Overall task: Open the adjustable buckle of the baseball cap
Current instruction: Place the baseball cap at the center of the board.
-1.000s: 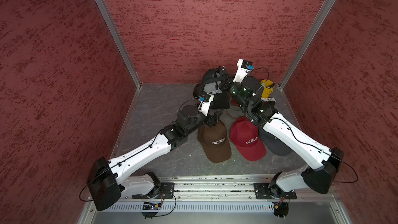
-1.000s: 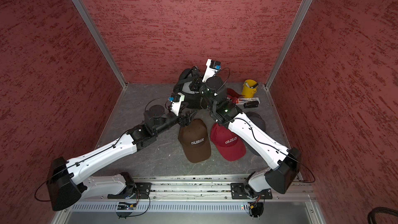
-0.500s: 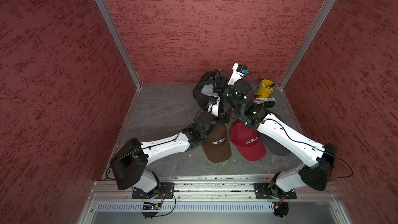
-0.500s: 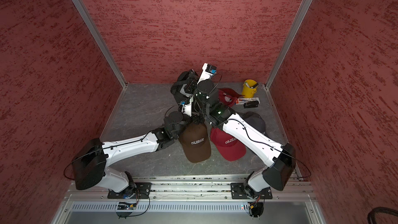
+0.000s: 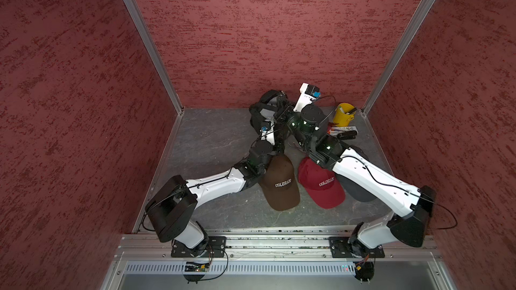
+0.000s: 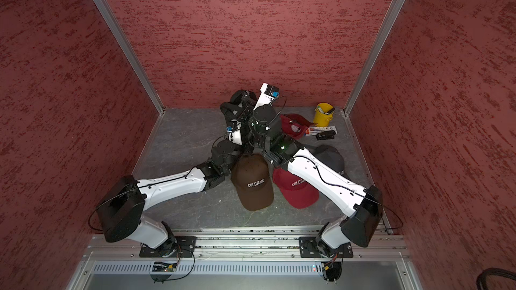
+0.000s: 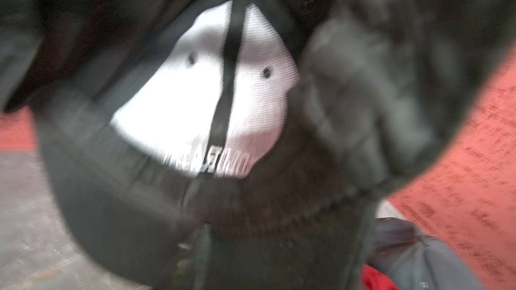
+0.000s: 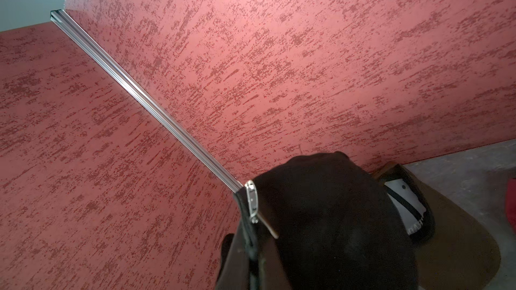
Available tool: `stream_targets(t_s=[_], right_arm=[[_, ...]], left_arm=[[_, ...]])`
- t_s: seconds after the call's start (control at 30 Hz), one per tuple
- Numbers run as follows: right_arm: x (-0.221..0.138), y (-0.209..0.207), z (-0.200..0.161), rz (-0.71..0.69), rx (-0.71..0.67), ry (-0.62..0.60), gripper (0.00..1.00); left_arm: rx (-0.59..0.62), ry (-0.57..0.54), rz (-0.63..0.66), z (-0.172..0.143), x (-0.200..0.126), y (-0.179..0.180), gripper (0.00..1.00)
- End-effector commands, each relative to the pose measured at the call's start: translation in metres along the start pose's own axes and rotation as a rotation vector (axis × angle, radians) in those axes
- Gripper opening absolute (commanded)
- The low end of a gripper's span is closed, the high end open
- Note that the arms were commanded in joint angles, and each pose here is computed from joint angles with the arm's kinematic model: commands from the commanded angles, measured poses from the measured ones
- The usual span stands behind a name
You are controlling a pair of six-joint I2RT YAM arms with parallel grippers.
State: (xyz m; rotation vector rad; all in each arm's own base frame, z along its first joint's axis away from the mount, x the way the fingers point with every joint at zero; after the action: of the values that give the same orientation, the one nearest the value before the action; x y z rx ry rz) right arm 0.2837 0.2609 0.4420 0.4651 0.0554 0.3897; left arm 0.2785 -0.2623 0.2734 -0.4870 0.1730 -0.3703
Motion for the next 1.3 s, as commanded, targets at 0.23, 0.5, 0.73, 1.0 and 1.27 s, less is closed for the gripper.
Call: stream_targets(t_s=[0.23,0.5,0.73,1.0,1.27], right_arm=[[0.009,0.005,-0.014,0.063,-0.01,0.013,0.0],[0.013,0.016,-0.029,0.244,-0.18,0.05,0.37],[0.016,0.018,-0.04,0.304,-0.3,0.09,0.55],[0.015,0.013,-0.043,0.3,-0.397,0.101,0.64],[0.009,-0.007,-0.047,0.265,-0.419,0.118,0.66]], left_arm=[[0.016,0.094,-0.026,0.005,-0.031,0.014,0.03],[-0.005,0.219,-0.001,0.011,-0.073,0.038,0.0],[-0.132,0.346,0.035,0.011,-0.115,0.073,0.0],[-0.348,0.491,0.003,0.004,-0.133,0.104,0.0],[-0.44,0.608,0.024,-0.002,-0.137,0.121,0.0]])
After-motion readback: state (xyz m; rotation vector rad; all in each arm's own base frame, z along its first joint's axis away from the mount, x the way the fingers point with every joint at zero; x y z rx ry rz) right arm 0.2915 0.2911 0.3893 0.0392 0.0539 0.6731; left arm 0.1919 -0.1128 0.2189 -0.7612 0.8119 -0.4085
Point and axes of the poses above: each gripper's point midway between its finger pads, its own x axis out along the fingers, its own y axis along the line the jaws close on, z = x × y, the point moved 10 cm from there along -x, back along the fingers, and after that the axes turned 14 degrees about -x, right-handed, at the moved point
